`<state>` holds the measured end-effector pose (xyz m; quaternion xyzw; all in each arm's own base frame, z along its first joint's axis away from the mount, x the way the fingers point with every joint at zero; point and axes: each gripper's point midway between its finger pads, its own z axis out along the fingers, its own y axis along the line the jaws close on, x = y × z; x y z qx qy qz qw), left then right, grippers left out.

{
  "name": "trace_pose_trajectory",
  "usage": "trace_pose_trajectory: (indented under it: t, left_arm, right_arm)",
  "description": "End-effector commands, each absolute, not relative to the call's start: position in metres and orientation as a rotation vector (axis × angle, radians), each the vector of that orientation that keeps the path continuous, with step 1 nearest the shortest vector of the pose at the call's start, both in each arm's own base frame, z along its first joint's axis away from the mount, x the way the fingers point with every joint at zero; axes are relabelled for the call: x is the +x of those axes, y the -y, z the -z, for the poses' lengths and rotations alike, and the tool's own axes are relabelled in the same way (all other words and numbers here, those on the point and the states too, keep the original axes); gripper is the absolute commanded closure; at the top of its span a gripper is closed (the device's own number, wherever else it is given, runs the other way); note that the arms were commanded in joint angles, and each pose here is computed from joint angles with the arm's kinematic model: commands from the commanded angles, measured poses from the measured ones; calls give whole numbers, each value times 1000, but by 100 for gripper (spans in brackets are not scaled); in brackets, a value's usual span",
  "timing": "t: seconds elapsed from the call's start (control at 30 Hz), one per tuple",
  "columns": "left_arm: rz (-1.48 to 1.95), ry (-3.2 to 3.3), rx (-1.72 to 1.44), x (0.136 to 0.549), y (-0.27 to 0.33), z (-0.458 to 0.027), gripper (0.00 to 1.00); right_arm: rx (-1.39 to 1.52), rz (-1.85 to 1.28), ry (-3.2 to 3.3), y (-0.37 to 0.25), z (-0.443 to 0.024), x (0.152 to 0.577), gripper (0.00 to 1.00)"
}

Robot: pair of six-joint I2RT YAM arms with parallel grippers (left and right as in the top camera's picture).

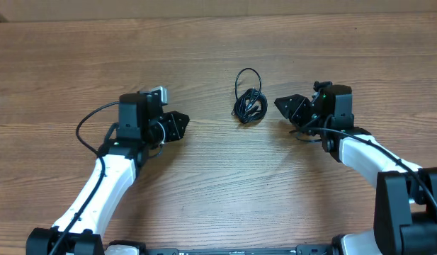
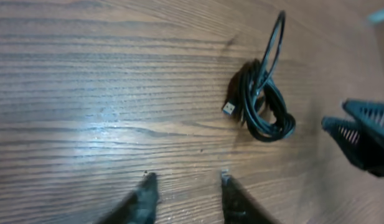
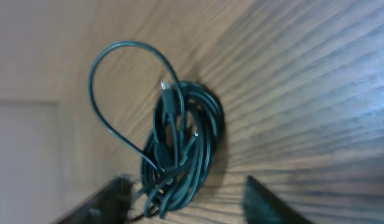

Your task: Untangle cables

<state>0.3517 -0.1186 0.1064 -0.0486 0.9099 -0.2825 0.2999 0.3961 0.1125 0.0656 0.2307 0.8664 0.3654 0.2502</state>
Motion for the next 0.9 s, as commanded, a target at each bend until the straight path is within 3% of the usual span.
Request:
trace_pose_trajectory:
  t: [0.0,0.07,0.53,0.77,0.87]
  left_arm:
    - [641,-2412,-132,359,118,-106,51]
    - [597,-2413,-131,360,119,-104,47]
    - [552,-2433,-119,357,126,-97,50]
    - [559,-2490,-140,355,128,-78,59]
    - [568,-2518,-153,353,131,-69,68]
  right_arm:
    - [672,-1016,-2352,-114,-65,400,40]
    - [718,-1011,-2351,-112,-62,401,39]
    - [795,-1000,-2372,-117,-37,404,40]
    - [812,-976,-2394,-117,-26,402,42]
    - [813,-972,-2394,-116,-26,402,42]
